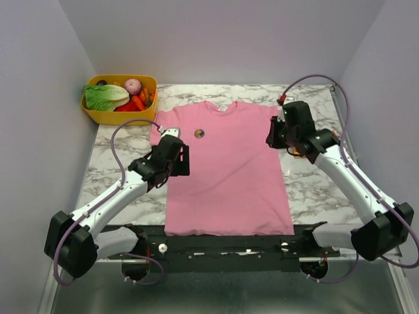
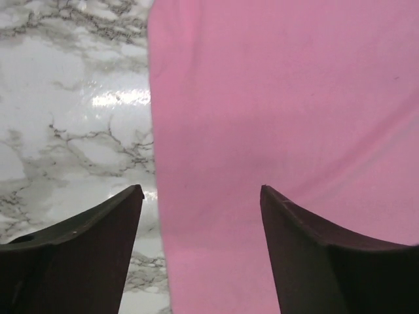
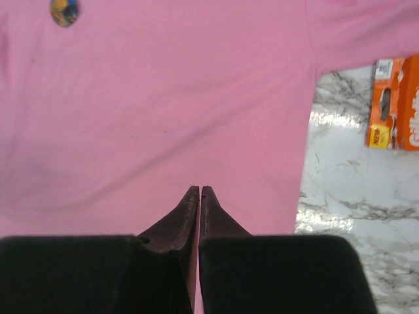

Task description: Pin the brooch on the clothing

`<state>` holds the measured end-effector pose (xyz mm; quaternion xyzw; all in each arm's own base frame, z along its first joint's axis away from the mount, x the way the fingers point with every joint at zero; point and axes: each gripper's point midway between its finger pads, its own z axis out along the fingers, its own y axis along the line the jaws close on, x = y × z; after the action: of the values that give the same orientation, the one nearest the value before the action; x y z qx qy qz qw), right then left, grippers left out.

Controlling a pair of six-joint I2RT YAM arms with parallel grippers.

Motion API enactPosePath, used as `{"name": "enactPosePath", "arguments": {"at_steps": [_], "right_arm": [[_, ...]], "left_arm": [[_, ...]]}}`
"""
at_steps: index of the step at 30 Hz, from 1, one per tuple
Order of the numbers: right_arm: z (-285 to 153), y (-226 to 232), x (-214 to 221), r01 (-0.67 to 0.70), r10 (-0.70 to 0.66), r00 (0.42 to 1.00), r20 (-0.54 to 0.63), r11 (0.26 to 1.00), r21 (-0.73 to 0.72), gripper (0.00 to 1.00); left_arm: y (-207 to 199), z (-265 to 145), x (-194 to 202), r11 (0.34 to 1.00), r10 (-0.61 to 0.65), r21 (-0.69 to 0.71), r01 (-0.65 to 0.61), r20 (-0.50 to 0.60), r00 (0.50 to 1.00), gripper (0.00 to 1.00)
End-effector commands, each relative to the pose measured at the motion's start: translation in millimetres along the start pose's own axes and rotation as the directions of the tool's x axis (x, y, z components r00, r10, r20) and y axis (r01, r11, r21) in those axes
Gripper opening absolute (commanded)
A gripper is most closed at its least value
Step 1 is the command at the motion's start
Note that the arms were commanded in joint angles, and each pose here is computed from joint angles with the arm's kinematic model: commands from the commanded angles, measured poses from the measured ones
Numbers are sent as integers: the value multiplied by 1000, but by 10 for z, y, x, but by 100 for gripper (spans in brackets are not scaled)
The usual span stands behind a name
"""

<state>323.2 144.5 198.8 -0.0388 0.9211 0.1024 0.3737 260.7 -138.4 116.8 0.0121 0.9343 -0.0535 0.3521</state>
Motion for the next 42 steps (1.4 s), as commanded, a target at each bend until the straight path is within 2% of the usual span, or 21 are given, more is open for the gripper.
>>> {"name": "enactPosePath", "arguments": {"at_steps": [1, 2, 3, 5, 9, 14, 22, 27, 33, 42], "right_arm": [[-470, 219, -433, 55, -23, 973, 230, 989, -135, 34], [-505, 288, -387, 79, -34, 971, 236, 980, -183, 35], [-583, 323, -404, 110, -52, 962, 268, 972, -207, 45], [-823, 412, -514, 146, -39, 928, 371, 953, -265, 57], [-1087, 463, -550, 188, -16, 876, 483, 932, -310, 83], [-1460, 567, -676, 271, 13, 781, 624, 894, -357, 99], [-1905, 706, -751, 370, 59, 675, 735, 835, -406, 100], [-1918, 686, -777, 373, 60, 655, 753, 841, -391, 100], [-1816, 704, -768, 385, 39, 665, 746, 838, -387, 100], [-1723, 691, -797, 375, 27, 674, 738, 848, -373, 100]], "left_arm": [[-346, -261, -509, 982, -24, 188, -11, 185, 983, 88], [-421, -299, -537, 973, -26, 232, -21, 197, 980, 93], [-468, -340, -623, 966, -37, 256, -25, 234, 972, 95], [-535, -433, -696, 951, -46, 307, -44, 279, 959, 99], [-638, -665, -935, 922, -104, 384, -56, 384, 918, 99], [-641, -957, -1127, 896, -173, 438, -72, 494, 852, 99], [-498, -1276, -1328, 890, -266, 452, -56, 615, 742, 99], [-378, -1324, -1353, 902, -286, 430, -39, 662, 693, 99], [-353, -1317, -1316, 903, -283, 427, -50, 678, 679, 99], [-394, -1220, -1296, 905, -269, 423, -49, 657, 704, 99]]}}
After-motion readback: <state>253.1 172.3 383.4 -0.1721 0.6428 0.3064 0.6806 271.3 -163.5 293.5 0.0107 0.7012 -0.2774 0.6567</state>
